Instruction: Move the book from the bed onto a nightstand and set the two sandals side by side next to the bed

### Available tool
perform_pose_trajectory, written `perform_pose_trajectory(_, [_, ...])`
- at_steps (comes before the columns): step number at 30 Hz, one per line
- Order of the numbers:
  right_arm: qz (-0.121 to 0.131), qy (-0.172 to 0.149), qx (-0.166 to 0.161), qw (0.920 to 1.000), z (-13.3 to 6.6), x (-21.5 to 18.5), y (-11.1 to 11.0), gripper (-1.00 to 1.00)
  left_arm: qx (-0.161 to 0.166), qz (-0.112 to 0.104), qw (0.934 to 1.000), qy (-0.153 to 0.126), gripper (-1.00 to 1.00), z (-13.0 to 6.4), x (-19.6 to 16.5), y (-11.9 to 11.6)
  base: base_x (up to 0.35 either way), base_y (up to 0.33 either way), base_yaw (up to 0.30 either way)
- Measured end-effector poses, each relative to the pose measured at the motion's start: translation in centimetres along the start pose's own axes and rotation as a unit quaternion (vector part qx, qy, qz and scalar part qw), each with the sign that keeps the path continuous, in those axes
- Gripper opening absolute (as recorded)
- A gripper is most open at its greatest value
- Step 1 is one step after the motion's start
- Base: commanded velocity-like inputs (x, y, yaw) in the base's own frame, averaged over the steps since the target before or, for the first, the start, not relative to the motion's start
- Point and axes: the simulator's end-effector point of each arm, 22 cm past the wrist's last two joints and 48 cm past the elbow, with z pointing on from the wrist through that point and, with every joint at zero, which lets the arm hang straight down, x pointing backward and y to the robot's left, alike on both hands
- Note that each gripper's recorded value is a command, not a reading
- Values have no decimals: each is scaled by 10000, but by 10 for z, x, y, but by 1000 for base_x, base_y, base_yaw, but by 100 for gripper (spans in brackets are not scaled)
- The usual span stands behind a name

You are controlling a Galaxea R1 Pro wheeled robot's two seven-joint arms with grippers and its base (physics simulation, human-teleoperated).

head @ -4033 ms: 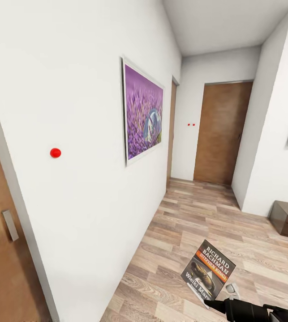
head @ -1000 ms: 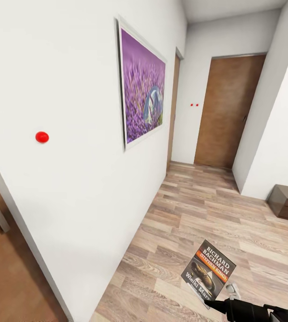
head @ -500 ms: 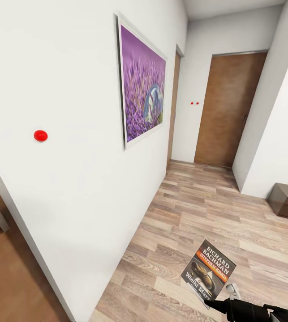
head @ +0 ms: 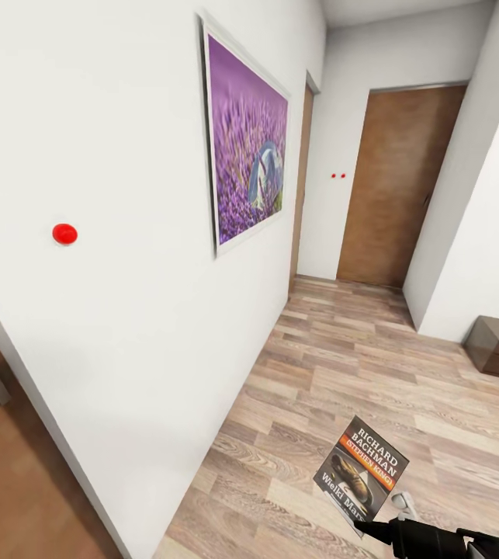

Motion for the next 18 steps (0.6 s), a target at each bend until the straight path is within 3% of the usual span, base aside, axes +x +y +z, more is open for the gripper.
perform_pose_trajectory(6, [3,3,5,10000,0,0,0,-100,-7,-10,10000,-2,100,0,0,1,228,0,0])
perform_pose_trajectory(14, [7,3,5,10000,0,0,0,-100,-8,-10,10000,-1,100,0,0,1,21,4,0])
perform_pose_trajectory(18, [7,3,1,10000,0,0,0,-100,-9,-10,10000,-2,100,0,0,1,1,185,0])
